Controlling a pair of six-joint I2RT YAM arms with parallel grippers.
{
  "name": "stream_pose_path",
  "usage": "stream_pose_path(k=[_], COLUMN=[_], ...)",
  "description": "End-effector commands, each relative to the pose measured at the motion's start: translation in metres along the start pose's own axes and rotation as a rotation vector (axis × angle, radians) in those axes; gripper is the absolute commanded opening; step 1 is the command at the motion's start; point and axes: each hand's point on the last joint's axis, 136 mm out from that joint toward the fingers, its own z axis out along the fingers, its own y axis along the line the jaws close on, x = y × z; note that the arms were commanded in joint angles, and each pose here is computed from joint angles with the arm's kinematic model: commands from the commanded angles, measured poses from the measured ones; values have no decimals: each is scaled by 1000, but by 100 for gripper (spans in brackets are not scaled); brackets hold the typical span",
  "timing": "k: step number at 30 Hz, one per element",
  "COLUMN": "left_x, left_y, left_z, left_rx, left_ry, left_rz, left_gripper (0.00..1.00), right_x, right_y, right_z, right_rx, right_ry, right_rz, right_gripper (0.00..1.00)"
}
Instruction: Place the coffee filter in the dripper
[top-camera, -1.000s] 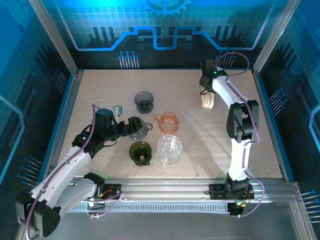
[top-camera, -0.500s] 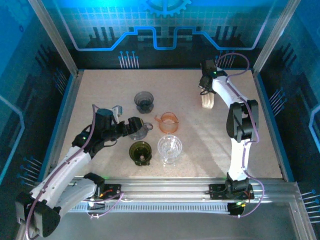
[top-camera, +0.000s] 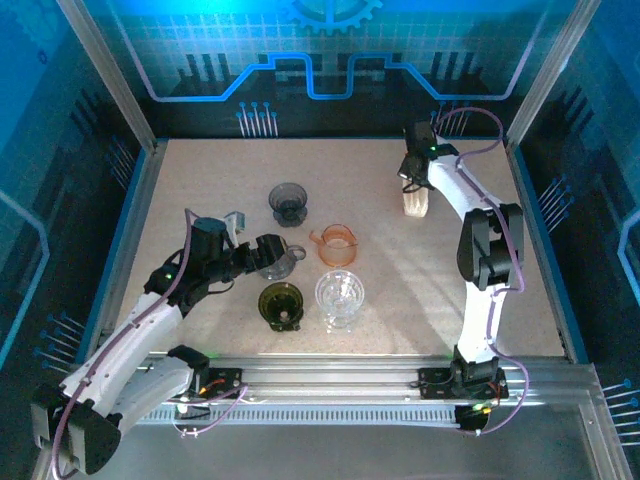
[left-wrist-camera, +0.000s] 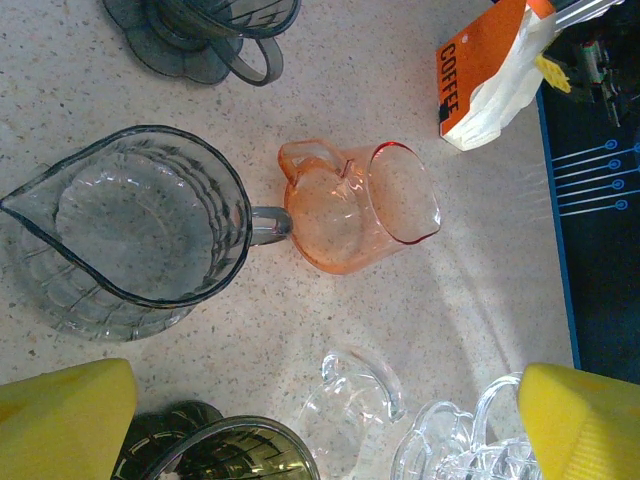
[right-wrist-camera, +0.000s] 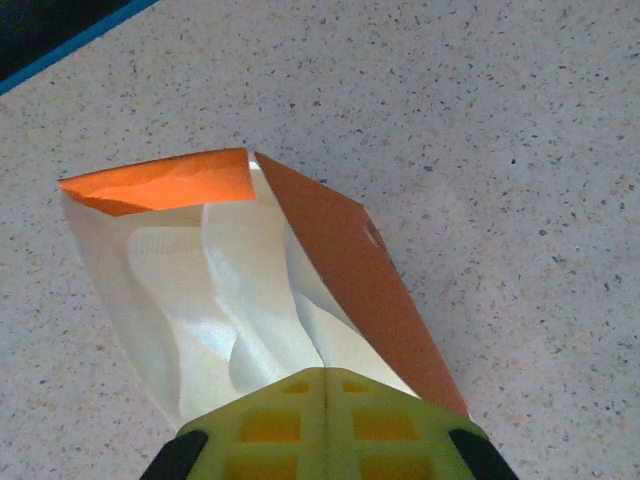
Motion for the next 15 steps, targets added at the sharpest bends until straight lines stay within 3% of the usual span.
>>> stream_pose_path(k=[1, 15], left_x=[5, 3], left_y=[-3, -6], left_z=[1, -2], left_rx=[21, 22], left_ry=[21, 21], left_rz=[6, 3], left_gripper=[99, 99], right_x=[-15, -26], right_y=[-6, -13], right_z=[-16, -53], right_rx=[-17, -23], right_ry=[-41, -113], right_rz=[21, -16], right_gripper=[1, 0])
